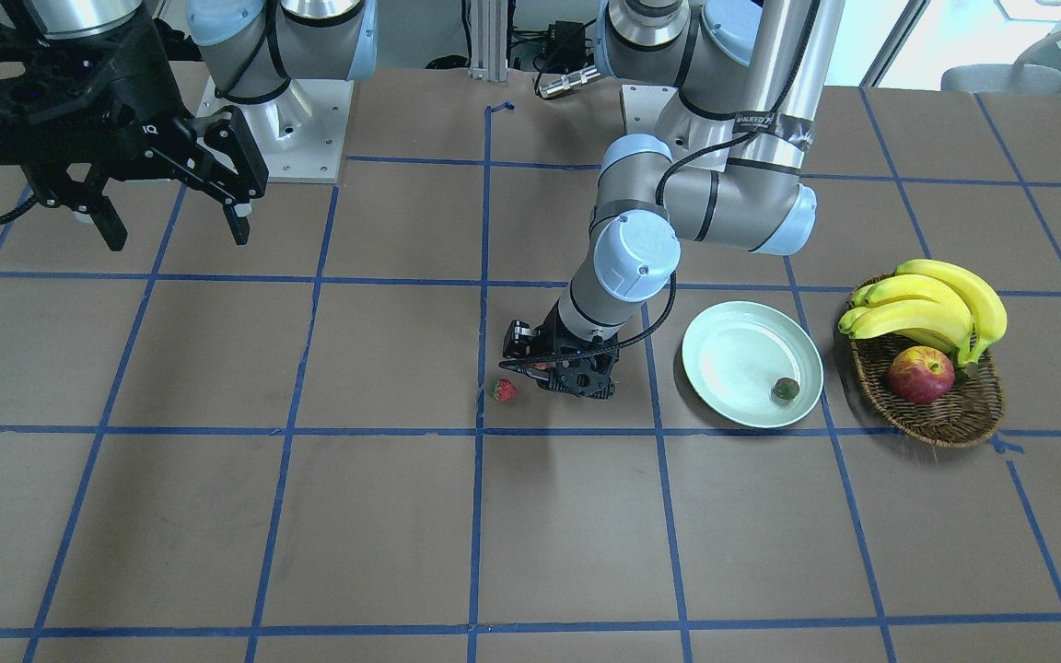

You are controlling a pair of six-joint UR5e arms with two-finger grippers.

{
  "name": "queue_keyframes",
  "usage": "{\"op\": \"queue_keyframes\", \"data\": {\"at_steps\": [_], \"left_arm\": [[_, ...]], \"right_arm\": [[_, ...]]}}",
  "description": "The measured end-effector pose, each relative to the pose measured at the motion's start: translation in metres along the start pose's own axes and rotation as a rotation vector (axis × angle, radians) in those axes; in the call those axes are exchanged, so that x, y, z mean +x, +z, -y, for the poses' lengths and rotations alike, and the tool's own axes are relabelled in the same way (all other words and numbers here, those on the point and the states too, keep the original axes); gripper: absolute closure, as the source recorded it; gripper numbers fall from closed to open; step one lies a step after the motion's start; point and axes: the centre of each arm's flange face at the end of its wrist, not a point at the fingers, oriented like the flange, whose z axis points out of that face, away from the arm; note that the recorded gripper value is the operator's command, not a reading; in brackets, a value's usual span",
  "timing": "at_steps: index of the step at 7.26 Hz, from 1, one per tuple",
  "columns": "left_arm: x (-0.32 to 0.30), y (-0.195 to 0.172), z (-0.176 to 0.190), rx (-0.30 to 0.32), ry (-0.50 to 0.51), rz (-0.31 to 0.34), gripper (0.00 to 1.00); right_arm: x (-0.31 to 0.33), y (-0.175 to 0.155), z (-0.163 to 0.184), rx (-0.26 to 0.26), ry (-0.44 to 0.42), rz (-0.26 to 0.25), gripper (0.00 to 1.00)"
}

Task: Collect all strawberries into plate
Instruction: 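Move the left gripper back to the strawberries and grasp another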

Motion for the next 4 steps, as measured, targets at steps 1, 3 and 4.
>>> {"op": "queue_keyframes", "data": {"at_steps": [1, 3, 4], "left_arm": [[0.0032, 0.0036, -0.0022, -0.007, 0.003, 0.002, 1.00], [0.0057, 0.0036, -0.0032, -0.008, -0.008, 0.002, 1.00], [0.0063, -0.0035, -0.0024, 0.005, -0.009, 0.006, 1.00]], "right_arm": [[0.0000, 0.0006, -0.0001, -0.001, 0.000, 0.000, 0.00], [-0.0004, 0.0016, -0.0003, -0.002, -0.002, 0.000, 0.00], [-0.0008, 0.0019, -0.0004, -0.003, -0.003, 0.001, 0.00]]}}
